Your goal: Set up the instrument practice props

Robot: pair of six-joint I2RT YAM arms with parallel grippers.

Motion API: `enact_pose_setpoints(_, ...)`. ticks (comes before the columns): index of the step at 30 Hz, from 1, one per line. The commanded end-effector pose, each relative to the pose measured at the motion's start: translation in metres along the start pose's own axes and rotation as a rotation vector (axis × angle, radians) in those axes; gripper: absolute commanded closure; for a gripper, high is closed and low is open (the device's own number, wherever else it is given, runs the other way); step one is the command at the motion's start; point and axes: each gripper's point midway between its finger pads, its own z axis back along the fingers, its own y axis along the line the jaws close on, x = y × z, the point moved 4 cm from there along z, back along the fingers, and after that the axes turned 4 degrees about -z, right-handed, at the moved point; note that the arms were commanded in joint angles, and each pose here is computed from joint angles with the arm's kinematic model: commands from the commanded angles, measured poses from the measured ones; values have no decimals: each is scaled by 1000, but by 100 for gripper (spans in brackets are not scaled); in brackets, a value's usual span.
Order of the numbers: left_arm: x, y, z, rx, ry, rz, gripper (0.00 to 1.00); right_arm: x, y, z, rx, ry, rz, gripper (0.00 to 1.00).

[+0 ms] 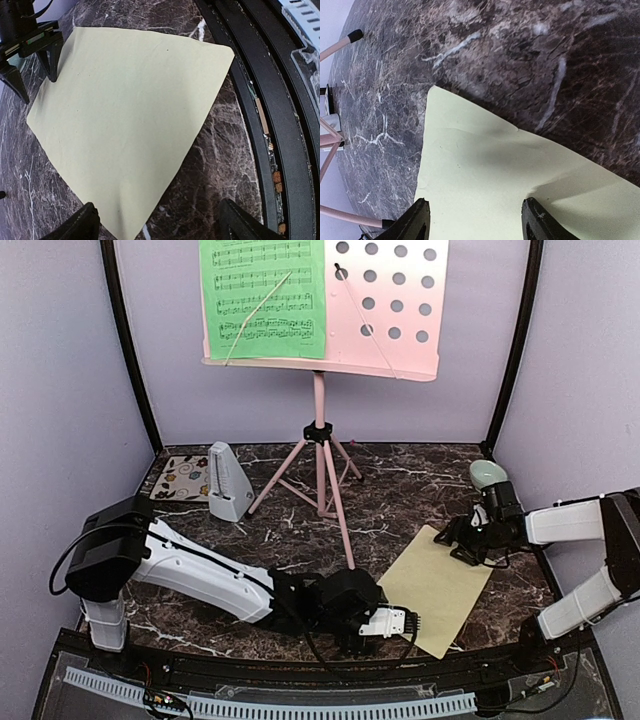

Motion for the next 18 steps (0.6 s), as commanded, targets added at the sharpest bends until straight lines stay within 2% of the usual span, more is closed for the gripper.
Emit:
enact_pose_setpoints(1, -1, -6, -8, 19, 70, -129, 15, -55, -39, -9, -133, 171, -98, 36)
enact_pose_setpoints(10, -13, -15, -40, 31, 198, -279, 21, -84, -40, -16, -149, 250, -51, 38)
enact_pose_setpoints(14, -9, -11, -47, 53, 199, -287, 25, -92, -36, -18, -146, 277, -31, 39)
enact_pose_setpoints(18, -1, -1, -51, 106, 176, -235, 26, -102, -33, -19, -144, 303, -7, 41)
